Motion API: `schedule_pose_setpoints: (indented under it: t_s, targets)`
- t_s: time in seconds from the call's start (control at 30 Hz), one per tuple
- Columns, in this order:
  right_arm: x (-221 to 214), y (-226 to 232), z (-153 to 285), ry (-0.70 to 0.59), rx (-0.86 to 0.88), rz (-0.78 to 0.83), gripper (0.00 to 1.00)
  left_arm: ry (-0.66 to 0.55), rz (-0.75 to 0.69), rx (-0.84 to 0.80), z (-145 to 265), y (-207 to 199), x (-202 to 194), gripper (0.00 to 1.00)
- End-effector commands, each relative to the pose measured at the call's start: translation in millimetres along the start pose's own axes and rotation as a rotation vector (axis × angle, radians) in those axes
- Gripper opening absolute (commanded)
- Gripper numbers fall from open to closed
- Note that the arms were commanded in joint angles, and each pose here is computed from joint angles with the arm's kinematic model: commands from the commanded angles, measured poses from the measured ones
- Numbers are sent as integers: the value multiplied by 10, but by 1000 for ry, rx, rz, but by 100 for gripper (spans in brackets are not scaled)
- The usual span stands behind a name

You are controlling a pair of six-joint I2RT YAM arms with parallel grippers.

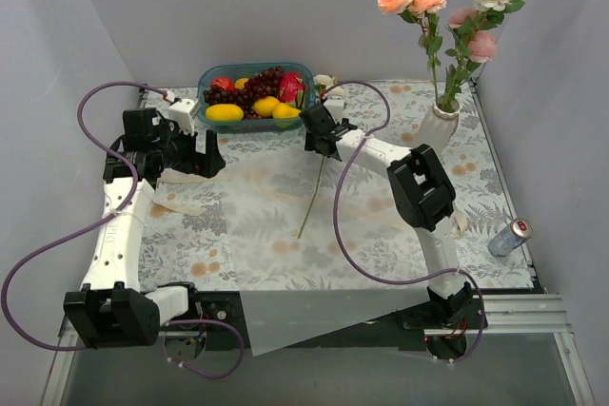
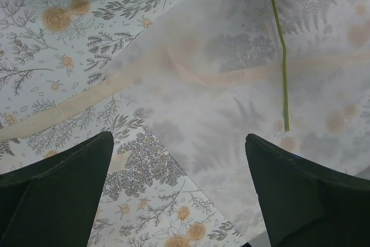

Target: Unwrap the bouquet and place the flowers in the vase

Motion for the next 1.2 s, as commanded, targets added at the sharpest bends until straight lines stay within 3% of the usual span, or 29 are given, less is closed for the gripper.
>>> schedule_pose_setpoints:
  t_s: [0.0,0.2,0.5,0.57,0.6,0.7,0.93,1.13,1.17]
  targets:
    - [179,126,-145,-40,-5,-16,68,-11,-19,3,36,16,65,98]
    - [62,55,-311,-4,-51,-20,58,2,-13,3,4,26,11,98]
    - [-151,-64,-395,51,-82,-13,54,8,-16,12,3,39,-26,98]
    - [-175,-76,-413,62,-83,-11,40,7,-22,14,13,37,-29,98]
    - [-178,-75,-415,66,-79,-11,22,8,-22,19,15,42,-34,98]
    - [-152,-62,-396,62,-69,-6,2,6,-26,24,36,38,-43,98]
    - [276,1,-167,-30,-35,-13,1,-6,-36,31,94,12,-54,98]
    - [1133,52,545,-262,62,-36,1,-13,-48,34,119,2,-39,98]
    - [1376,76,845,-339,113,-4,1,-16,-48,34,129,1,-30,98]
Point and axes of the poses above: each gripper's point midway between its finger pads, its own z axis back along the fingers, its own y axis along the line the jaws close on, x = y × z, the point moved 2 cm from there along z, back along the fingers, and after that the axes turned 2 degrees about -z, right-handed, at the moved point
